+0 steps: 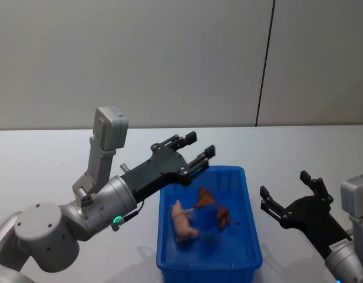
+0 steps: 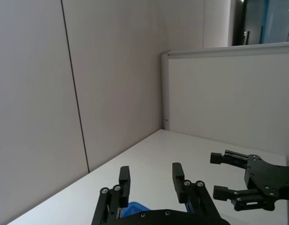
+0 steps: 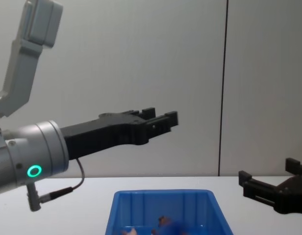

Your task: Pick up the two dolls from the table and place them into the box.

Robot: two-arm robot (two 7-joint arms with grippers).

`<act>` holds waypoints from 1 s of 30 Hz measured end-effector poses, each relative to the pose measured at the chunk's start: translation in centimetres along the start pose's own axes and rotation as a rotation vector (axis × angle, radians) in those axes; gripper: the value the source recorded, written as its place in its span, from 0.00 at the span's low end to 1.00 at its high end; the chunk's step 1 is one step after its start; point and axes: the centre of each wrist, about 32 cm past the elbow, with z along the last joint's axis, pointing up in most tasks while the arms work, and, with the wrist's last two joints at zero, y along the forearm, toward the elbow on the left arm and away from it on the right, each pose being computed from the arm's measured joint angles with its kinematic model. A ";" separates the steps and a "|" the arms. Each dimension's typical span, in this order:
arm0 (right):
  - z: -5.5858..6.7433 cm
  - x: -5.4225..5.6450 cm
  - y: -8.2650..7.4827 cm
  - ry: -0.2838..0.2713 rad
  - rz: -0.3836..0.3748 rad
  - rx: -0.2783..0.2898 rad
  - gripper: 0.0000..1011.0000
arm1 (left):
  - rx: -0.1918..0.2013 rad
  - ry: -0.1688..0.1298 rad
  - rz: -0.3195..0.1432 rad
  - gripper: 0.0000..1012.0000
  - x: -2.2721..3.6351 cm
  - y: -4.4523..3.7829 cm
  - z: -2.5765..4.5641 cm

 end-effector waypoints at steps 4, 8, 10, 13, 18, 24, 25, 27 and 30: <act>0.0 0.0 0.0 0.000 0.000 0.000 0.99 | -0.006 0.006 -0.022 0.68 0.00 -0.37 0.00; 0.0 0.0 0.0 0.000 0.000 0.000 0.99 | -0.011 0.011 -0.041 0.77 0.00 -0.66 -0.02; 0.0 0.0 0.0 0.000 0.000 0.000 0.99 | -0.012 0.013 -0.045 0.84 0.00 -0.73 -0.04; 0.0 0.0 0.0 0.000 0.000 0.000 0.99 | -0.014 0.015 -0.054 0.93 -0.01 -0.85 -0.04; 0.0 0.0 0.0 0.000 0.000 0.000 0.99 | -0.017 0.018 -0.064 0.99 -0.01 -1.02 -0.05; 0.0 0.0 0.0 0.000 0.000 0.000 0.99 | -0.020 0.020 -0.071 0.99 -0.02 -1.14 -0.05; 0.0 0.0 0.0 0.000 0.000 0.000 0.99 | -0.020 0.020 -0.072 0.99 -0.02 -1.15 -0.05; 0.0 0.0 0.0 0.000 0.000 0.000 0.99 | -0.020 0.020 -0.073 0.99 -0.02 -1.17 -0.05; 0.0 0.0 0.0 0.000 0.000 0.000 0.99 | -0.020 0.021 -0.075 0.99 -0.01 -1.20 -0.04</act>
